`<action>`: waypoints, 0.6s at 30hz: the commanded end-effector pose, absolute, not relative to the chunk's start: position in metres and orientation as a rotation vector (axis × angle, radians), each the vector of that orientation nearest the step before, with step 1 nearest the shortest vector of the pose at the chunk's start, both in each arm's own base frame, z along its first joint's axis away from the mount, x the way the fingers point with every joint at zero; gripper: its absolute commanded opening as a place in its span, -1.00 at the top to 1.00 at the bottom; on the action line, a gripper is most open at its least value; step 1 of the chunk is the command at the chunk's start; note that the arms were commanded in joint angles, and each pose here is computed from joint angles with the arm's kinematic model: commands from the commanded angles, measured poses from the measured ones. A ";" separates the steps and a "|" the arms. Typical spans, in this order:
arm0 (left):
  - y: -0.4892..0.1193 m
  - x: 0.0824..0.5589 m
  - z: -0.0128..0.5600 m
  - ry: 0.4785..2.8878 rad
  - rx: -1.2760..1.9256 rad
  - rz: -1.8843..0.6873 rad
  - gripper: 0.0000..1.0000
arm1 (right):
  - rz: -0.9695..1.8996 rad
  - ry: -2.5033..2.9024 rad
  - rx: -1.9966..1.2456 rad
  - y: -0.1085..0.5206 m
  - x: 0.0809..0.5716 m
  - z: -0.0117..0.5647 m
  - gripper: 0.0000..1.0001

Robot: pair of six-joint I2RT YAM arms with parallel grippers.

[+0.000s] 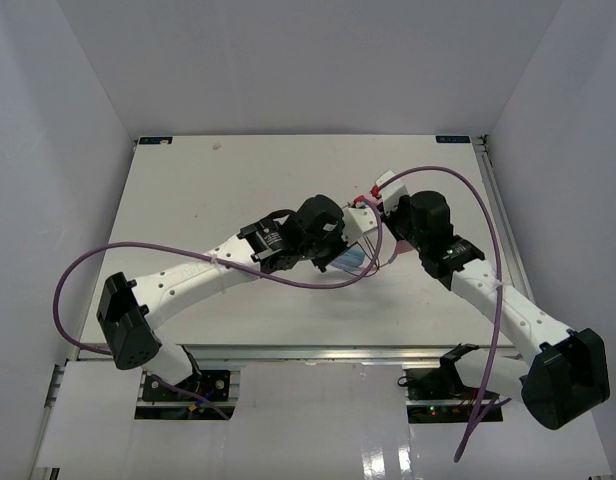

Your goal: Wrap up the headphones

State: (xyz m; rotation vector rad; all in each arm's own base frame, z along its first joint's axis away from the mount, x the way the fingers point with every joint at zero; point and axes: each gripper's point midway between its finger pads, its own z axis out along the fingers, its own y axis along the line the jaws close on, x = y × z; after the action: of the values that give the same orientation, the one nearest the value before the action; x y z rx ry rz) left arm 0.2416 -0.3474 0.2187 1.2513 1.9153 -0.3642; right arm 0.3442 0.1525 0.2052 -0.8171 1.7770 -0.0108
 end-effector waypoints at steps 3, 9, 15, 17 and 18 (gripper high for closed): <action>-0.305 0.278 0.244 1.780 1.206 -0.033 1.00 | 0.250 1.642 -0.944 0.189 0.316 0.237 0.85; -0.278 0.293 0.248 1.706 1.135 0.008 1.00 | 0.500 1.626 -1.086 0.218 0.284 0.238 0.85; -0.271 0.288 0.242 1.680 1.127 -0.154 0.52 | 0.646 1.635 -1.147 0.224 0.267 0.241 0.85; -0.272 0.281 0.235 1.679 1.138 -0.199 0.17 | 0.695 1.662 -1.129 0.223 0.268 0.239 0.85; -0.272 0.278 0.231 1.689 1.137 -0.220 0.05 | 0.715 1.686 -1.118 0.222 0.269 0.236 0.85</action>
State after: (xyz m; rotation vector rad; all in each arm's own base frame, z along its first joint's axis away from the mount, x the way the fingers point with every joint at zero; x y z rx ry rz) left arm 0.2823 -0.2686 0.2113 1.1875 1.7678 -0.1142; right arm 0.2800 0.2137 0.2222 -1.1144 1.6880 0.5361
